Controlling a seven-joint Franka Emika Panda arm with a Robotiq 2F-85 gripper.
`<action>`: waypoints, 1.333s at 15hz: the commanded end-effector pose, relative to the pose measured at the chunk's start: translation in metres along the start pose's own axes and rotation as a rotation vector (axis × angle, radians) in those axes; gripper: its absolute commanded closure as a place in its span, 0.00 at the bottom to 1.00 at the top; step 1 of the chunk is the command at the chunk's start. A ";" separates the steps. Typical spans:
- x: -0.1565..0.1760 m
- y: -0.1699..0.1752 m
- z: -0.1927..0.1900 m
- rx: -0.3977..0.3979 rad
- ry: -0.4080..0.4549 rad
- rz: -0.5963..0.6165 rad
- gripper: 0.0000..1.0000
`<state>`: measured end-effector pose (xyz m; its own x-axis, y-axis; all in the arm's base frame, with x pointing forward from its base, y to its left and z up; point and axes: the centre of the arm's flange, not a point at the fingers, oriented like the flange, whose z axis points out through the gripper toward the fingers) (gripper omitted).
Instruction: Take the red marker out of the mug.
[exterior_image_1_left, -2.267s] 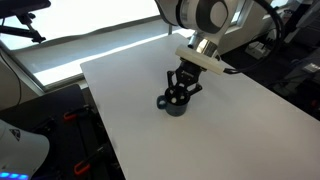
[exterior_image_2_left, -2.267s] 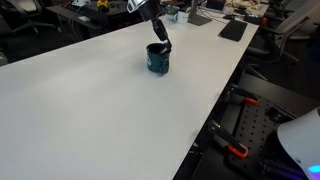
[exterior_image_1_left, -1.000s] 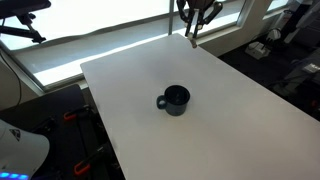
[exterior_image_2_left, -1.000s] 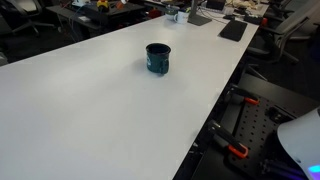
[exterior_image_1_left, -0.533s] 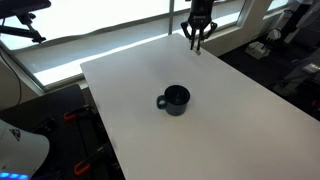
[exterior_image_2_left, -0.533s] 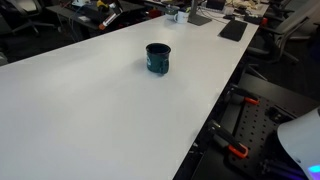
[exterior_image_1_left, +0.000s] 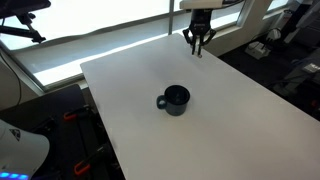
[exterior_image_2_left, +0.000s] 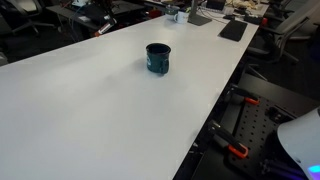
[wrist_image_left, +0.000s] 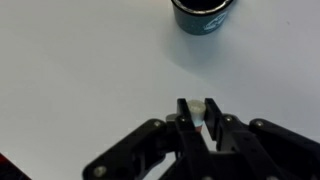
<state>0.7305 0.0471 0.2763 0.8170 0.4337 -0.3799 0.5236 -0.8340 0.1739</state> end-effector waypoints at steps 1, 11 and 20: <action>0.016 0.023 0.028 0.077 -0.039 0.014 0.96; 0.024 0.041 0.077 0.163 -0.129 -0.013 0.96; 0.017 0.046 0.080 0.230 -0.227 -0.032 0.19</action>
<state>0.7292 -0.0086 0.1996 0.7356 0.3821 -0.5593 0.4621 -0.8868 0.0019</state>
